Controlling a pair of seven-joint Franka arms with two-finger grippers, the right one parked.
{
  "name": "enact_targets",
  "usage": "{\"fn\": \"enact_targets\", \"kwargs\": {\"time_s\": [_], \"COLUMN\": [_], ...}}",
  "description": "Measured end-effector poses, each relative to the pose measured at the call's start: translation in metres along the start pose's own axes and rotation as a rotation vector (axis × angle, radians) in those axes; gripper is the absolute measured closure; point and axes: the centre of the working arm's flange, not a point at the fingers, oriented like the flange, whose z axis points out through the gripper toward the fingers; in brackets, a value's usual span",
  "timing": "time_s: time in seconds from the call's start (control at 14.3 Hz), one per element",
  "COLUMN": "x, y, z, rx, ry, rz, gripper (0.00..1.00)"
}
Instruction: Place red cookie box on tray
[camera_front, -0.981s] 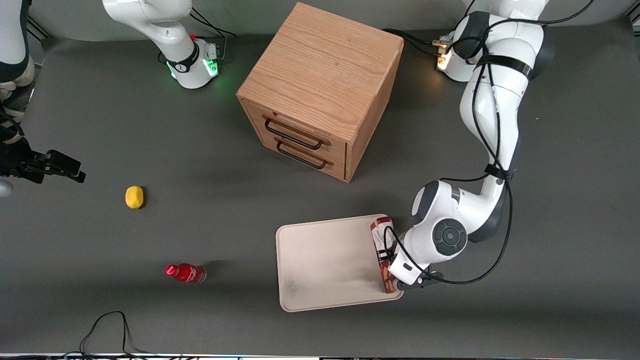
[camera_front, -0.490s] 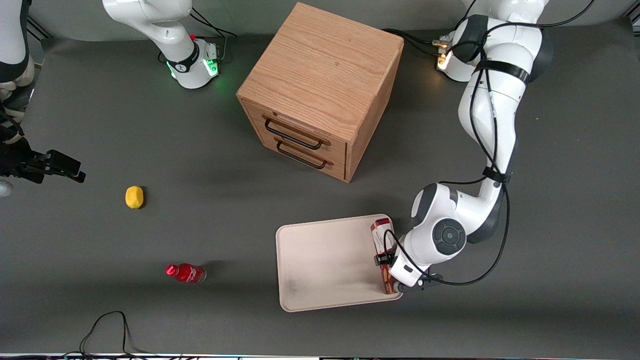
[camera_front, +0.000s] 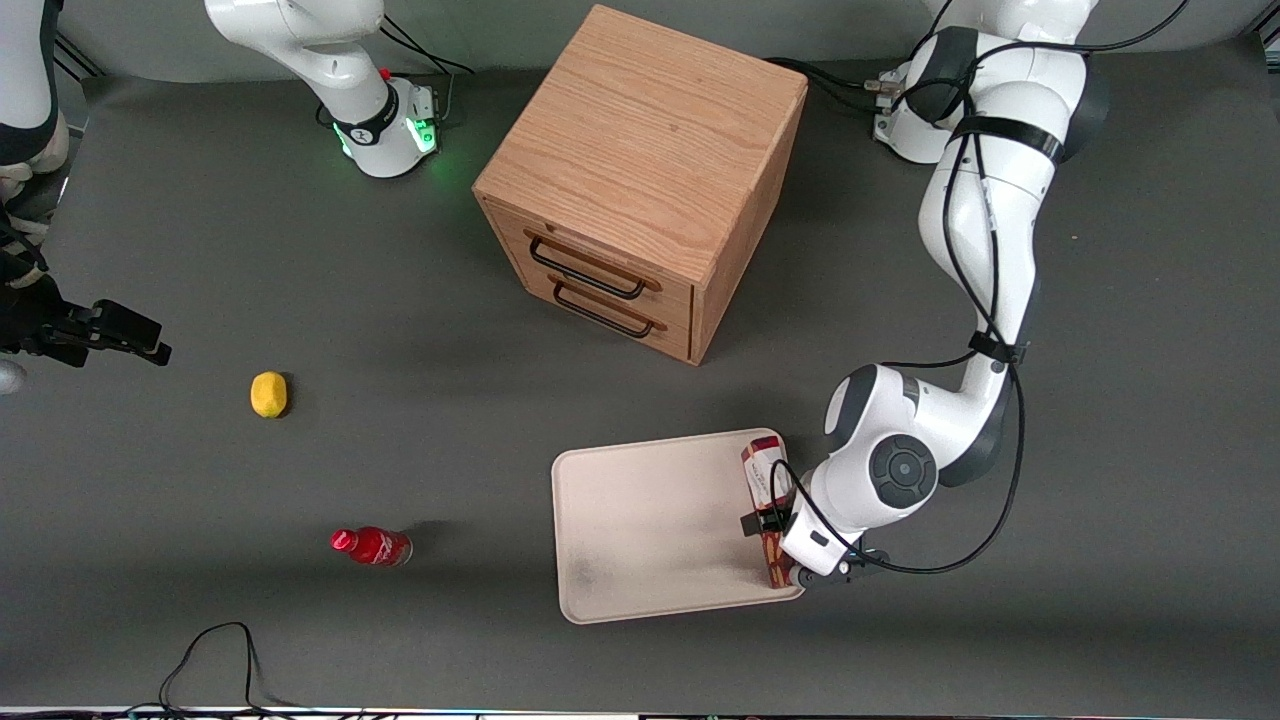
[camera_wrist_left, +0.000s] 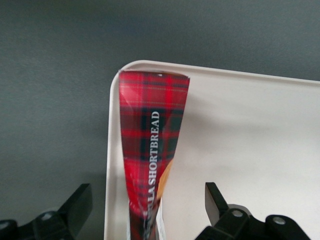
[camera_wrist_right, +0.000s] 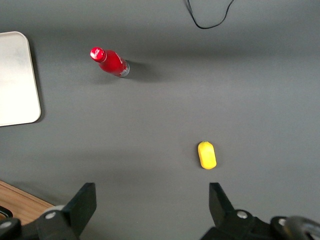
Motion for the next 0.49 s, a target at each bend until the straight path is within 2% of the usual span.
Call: {"fn": "enact_targets", "kwargs": {"time_s": [0.14,0.35,0.49], "x": [0.0,0.005,-0.003], "y": [-0.002,-0.021,-0.031], "z": [-0.035,-0.106,-0.144], "rx": [0.021,0.046,0.071], "ry": [-0.022,-0.035,-0.061], "rz": [-0.001,-0.023,-0.025], "gripper": [0.0,0.0,0.0]}}
